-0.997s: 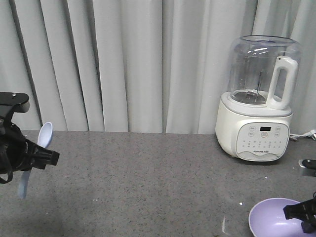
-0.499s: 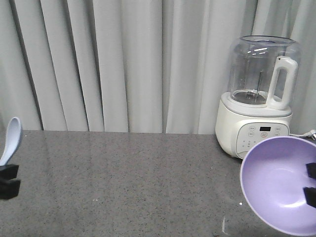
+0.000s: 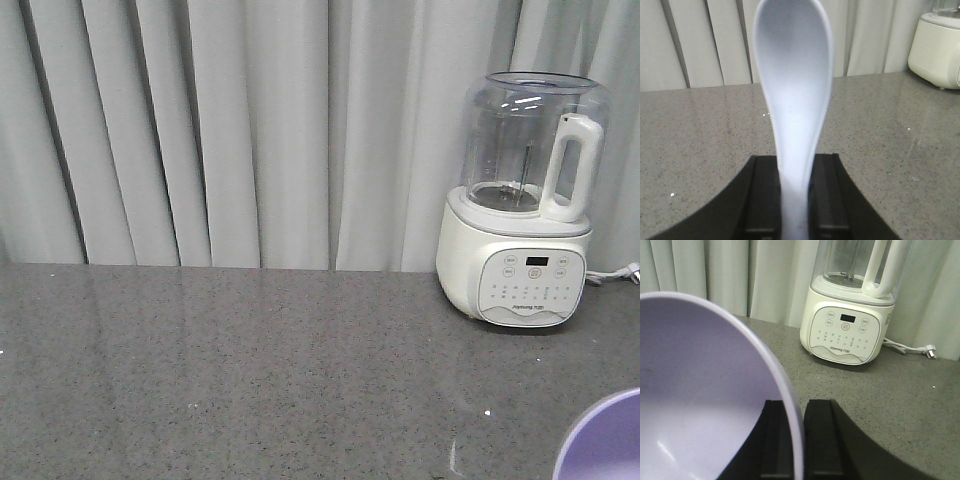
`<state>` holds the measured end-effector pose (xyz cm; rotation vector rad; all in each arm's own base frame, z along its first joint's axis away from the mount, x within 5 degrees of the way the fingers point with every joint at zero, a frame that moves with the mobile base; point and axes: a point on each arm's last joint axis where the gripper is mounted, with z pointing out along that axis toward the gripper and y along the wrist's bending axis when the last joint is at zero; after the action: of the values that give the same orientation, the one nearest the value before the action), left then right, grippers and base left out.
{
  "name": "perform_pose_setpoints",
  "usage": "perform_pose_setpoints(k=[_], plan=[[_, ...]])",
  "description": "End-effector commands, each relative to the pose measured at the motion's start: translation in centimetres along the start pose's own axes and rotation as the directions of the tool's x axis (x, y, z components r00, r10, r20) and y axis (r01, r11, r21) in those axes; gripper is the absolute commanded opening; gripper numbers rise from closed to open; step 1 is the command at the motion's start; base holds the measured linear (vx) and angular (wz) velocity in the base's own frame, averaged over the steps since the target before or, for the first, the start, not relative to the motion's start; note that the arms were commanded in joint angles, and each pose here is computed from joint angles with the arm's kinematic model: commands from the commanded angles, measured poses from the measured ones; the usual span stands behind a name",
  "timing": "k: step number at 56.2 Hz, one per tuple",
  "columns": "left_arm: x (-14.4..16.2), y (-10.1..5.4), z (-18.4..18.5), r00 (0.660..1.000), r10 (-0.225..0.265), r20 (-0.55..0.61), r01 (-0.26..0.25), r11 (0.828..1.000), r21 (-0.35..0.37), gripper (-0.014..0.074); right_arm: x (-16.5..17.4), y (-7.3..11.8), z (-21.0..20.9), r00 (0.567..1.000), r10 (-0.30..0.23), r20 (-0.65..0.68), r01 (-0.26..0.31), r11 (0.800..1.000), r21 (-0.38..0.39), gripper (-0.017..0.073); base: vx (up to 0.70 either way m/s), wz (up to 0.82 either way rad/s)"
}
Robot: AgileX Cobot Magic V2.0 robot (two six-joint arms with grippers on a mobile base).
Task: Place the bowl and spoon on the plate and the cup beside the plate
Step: 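Drive the base to the counter with the cup and blue plate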
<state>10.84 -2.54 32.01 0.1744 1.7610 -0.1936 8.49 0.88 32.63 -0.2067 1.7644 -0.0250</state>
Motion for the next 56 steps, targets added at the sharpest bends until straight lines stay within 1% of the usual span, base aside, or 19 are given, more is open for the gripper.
perform_pose_setpoints(k=[1,14,56], plan=[[-1.94,-0.06,-0.29,0.989,-0.020,0.144,0.019,1.000,0.007,0.0000,-1.75,-0.37,-0.26,0.993,-0.002,0.121,-0.002,1.000,0.031,-0.0009,0.00,0.00],[-1.84,-0.06,-0.27,0.991,-0.019,0.133,0.019,1.000,0.007,0.0000,-1.16,-0.17,-0.20,0.998,0.001,0.056,-0.001,1.000,0.009,-0.0009,0.00,0.00],[-1.84,-0.06,-0.27,0.991,-0.019,0.133,0.019,1.000,0.007,0.0000,-1.16,-0.17,-0.20,0.998,0.000,0.056,-0.001,1.000,0.010,-0.0008,0.00,-0.01]])
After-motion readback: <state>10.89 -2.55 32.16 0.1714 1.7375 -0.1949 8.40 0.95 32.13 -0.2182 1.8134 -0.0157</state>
